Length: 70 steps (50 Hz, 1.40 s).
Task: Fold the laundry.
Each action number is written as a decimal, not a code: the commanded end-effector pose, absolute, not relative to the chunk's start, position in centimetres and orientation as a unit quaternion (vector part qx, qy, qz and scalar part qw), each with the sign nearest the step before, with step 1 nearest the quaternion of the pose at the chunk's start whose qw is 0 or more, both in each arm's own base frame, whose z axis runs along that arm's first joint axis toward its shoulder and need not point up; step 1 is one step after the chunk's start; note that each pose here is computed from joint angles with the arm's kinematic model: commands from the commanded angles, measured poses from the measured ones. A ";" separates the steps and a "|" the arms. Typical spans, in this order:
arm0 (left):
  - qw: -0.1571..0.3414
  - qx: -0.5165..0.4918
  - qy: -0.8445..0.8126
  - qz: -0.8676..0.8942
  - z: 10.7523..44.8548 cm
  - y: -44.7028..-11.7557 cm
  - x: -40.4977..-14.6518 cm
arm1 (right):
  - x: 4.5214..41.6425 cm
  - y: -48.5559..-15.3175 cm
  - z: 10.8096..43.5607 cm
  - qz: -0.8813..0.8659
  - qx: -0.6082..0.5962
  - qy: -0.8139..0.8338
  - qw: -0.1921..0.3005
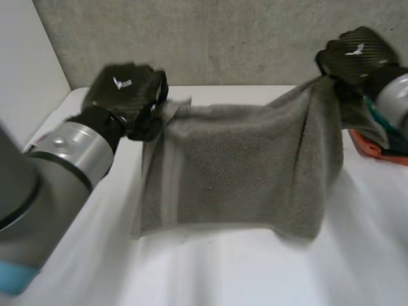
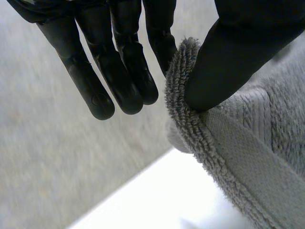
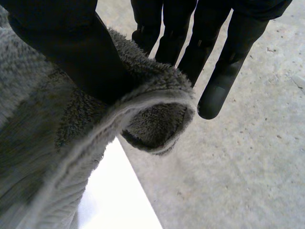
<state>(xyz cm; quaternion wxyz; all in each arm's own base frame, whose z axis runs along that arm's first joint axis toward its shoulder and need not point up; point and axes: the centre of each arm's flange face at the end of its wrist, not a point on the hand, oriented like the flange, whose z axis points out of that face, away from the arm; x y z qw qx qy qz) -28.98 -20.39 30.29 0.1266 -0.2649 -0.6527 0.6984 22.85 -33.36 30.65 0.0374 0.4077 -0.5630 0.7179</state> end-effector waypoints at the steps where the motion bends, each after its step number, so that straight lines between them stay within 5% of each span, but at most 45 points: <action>1: 0.077 -0.241 -0.702 0.665 23.7 -28.0 -28.7 | 27.3 -39.1 23.4 0.767 0.376 -0.517 0.053; 5: 0.059 -0.220 -0.706 0.671 22.5 -30.2 -28.8 | 28.9 -39.5 20.7 0.779 0.398 -0.483 0.019; 11: 0.025 -0.196 -0.721 0.664 21.1 -31.7 -27.5 | 28.2 -39.5 22.0 0.787 0.373 -0.491 0.022; 17: 0.019 -0.192 -0.723 0.664 20.7 -32.1 -27.0 | 25.7 -35.6 24.1 0.725 0.351 -0.591 0.028; 34: 0.036 -0.182 -0.675 0.714 19.8 -35.5 -26.5 | 17.5 -27.9 17.4 0.493 0.421 -0.761 -0.029; 54: 0.068 -0.223 -0.681 0.695 22.2 -25.7 -24.2 | 18.0 -29.0 12.8 0.517 0.445 -0.730 -0.041; 70: 0.093 -0.250 -0.704 0.658 20.8 -22.1 -24.1 | 18.5 -30.1 12.2 0.537 0.439 -0.719 -0.041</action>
